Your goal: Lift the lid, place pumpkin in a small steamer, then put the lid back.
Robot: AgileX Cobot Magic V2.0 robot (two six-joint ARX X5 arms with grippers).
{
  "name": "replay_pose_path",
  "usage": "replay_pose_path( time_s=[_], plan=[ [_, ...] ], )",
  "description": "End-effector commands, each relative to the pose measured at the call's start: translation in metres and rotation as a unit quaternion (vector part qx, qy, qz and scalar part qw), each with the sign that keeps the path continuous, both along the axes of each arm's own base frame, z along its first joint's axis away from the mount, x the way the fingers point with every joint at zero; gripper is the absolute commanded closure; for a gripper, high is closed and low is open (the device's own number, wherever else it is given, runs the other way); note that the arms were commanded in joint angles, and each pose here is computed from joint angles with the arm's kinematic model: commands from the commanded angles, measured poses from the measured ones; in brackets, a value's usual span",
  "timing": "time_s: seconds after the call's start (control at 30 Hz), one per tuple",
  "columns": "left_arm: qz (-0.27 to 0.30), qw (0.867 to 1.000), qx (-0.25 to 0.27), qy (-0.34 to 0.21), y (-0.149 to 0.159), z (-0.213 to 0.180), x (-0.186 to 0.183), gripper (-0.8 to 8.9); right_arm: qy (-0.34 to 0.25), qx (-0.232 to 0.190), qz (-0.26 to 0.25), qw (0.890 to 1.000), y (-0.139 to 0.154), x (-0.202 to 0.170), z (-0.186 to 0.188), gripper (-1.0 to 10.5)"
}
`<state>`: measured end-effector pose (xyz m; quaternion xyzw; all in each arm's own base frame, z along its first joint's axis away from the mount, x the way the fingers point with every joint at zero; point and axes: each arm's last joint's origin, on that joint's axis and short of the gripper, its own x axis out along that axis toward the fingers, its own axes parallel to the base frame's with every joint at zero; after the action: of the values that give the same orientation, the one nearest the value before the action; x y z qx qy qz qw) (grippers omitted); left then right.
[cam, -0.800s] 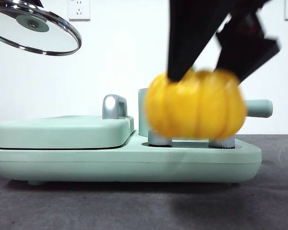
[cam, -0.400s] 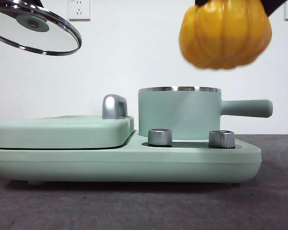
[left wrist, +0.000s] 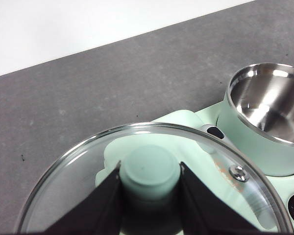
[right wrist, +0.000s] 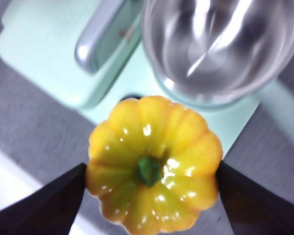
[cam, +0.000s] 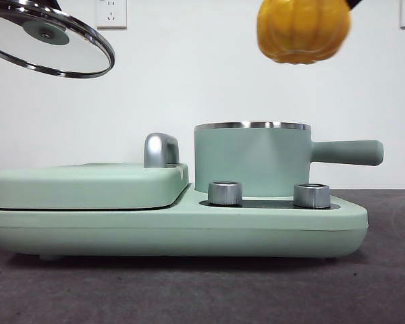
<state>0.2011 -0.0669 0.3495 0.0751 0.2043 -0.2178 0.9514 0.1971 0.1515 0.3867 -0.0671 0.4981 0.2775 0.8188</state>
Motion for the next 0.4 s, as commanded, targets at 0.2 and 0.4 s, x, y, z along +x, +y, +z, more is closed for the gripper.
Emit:
replay_pose_path(
  time_s=[0.2,0.4],
  plan=[
    [-0.003,1.000,-0.006,-0.028,0.000,0.010,-0.001,7.99,-0.040,-0.012,0.029,0.999,0.022,0.047,0.001,5.9],
    [-0.003,1.000,-0.006,-0.028,0.000,0.010,-0.001,7.99,-0.037,-0.024,0.030,0.999,0.036,0.080,-0.020,5.9]
  ],
)
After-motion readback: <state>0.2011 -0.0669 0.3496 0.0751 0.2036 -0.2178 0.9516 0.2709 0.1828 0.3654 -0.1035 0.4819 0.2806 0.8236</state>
